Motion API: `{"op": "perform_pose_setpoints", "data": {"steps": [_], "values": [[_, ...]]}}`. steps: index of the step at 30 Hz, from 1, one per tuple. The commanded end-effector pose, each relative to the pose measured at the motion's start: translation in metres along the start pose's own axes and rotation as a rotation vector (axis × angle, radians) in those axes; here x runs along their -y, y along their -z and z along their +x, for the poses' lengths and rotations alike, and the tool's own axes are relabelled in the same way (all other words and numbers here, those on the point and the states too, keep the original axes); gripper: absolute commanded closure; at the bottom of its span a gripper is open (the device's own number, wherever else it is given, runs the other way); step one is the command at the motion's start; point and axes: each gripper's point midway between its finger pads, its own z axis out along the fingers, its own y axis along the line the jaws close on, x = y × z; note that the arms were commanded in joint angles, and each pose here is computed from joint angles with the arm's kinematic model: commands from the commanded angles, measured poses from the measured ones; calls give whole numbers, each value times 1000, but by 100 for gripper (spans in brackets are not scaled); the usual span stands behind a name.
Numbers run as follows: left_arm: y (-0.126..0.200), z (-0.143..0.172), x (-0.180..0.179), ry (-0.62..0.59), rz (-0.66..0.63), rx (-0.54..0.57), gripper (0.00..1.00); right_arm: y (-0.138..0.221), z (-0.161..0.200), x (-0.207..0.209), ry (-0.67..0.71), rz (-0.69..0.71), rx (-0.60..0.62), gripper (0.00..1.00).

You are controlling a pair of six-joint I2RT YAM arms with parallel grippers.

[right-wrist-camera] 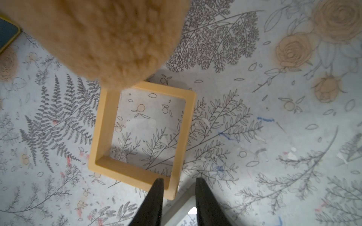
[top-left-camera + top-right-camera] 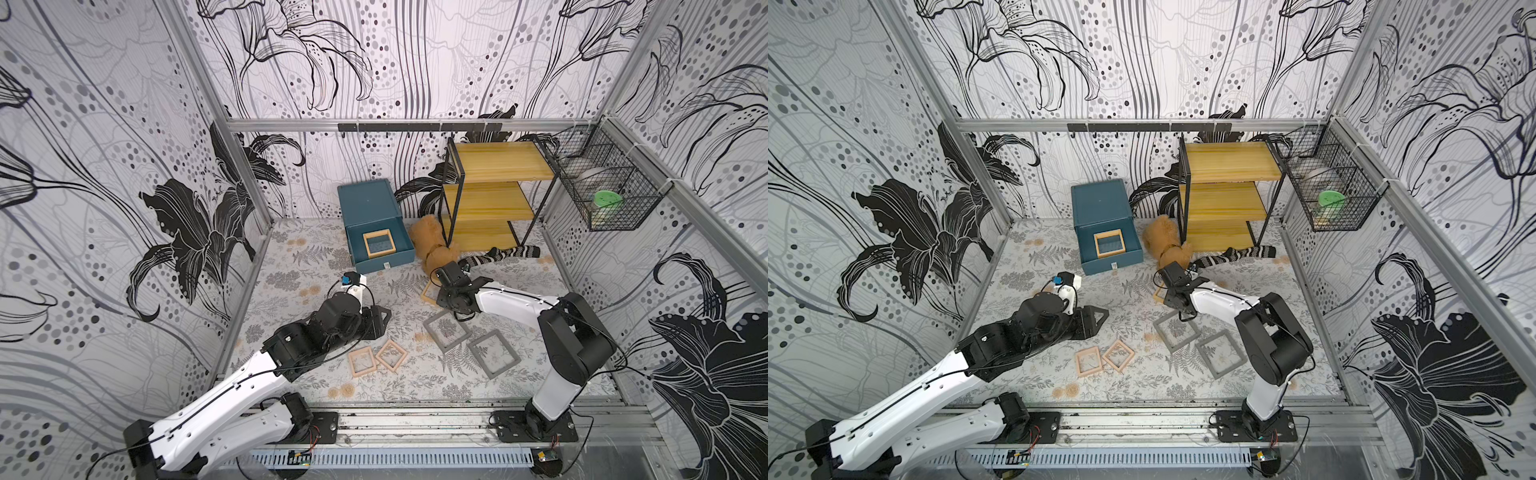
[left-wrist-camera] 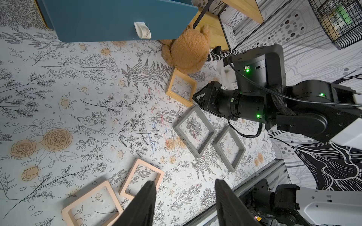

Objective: Place the brooch boxes into the drawer by color
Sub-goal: Pick up the brooch box from the center of the board.

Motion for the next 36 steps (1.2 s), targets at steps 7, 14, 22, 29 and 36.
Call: {"op": "perform_pose_setpoints", "data": {"steps": [7, 14, 22, 29, 36], "values": [[0, -6, 4, 2, 11, 24, 47, -8, -5, -8, -26, -10, -9, 69], [0, -6, 5, 2, 10, 24, 47, -12, -3, -4, -33, 6, -19, 72], [0, -8, 6, 6, 14, 29, 47, -16, 0, -3, -41, 2, -28, 73], [-1, -8, 6, 5, 11, 26, 47, -20, 1, -3, -44, 4, -35, 75], [-1, -9, 7, 4, 11, 29, 47, -23, 2, -1, -49, 19, -43, 79]]}}
